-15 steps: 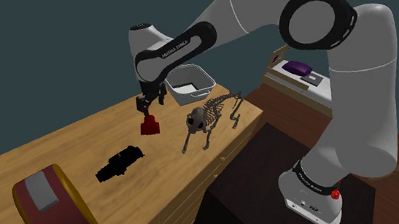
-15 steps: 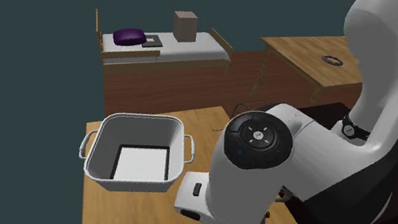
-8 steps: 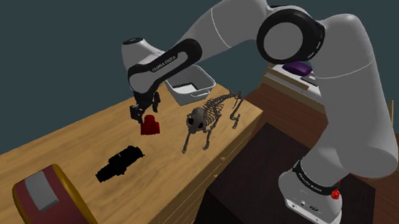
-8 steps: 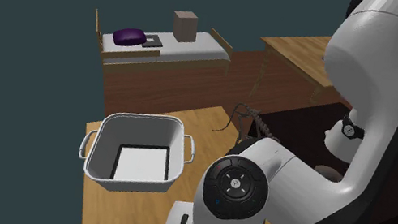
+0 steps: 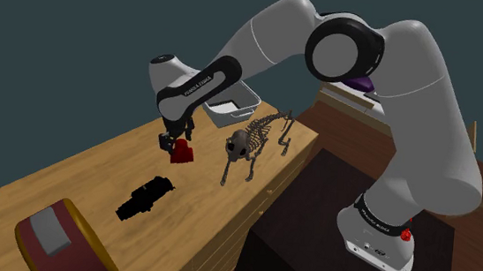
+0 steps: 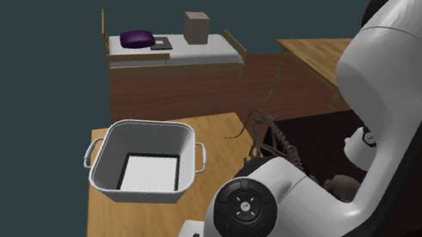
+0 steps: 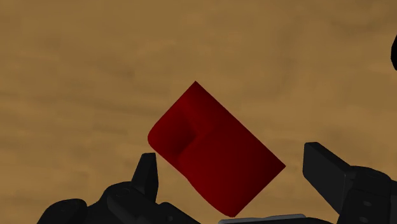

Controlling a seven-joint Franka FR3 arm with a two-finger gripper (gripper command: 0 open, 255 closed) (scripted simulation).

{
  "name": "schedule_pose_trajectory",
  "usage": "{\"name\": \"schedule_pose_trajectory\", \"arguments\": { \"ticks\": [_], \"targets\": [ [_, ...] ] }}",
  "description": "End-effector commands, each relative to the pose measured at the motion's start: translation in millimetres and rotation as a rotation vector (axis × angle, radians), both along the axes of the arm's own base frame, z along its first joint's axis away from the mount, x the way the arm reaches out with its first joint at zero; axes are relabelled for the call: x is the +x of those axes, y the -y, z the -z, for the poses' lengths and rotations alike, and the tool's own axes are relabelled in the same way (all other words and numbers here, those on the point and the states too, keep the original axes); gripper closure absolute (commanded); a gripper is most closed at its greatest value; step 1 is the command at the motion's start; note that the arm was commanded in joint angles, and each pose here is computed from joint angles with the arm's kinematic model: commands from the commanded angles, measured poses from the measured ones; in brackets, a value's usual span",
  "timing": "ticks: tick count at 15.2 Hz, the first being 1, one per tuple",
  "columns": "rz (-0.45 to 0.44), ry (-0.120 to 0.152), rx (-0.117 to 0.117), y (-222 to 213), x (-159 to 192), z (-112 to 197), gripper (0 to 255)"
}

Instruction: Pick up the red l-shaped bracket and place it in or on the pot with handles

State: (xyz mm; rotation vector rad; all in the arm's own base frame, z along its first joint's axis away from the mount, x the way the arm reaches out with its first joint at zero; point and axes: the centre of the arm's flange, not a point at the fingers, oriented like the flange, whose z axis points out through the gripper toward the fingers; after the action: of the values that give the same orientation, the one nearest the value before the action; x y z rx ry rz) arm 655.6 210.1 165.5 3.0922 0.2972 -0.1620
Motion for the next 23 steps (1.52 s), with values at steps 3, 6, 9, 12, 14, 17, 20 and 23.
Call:
{"name": "schedule_pose_trajectory", "arguments": {
  "ticks": [3,6,9,12,14,17,20,23],
  "targets": [
    [0.0,0.0,0.0,0,0,0,0],
    [0.0,0.0,0.0,0,0,0,255],
    [0.0,0.0,0.0,0,0,0,255],
    [0.0,0.0,0.0,0,0,0,255],
    [0.0,0.0,0.0,0,0,-5,255],
    [0.0,0.0,0.0,0,0,-21,255],
    [0.0,0.0,0.0,0,0,-37,255],
    [0.0,0.0,0.0,0,0,-53,255]
  ]
}}
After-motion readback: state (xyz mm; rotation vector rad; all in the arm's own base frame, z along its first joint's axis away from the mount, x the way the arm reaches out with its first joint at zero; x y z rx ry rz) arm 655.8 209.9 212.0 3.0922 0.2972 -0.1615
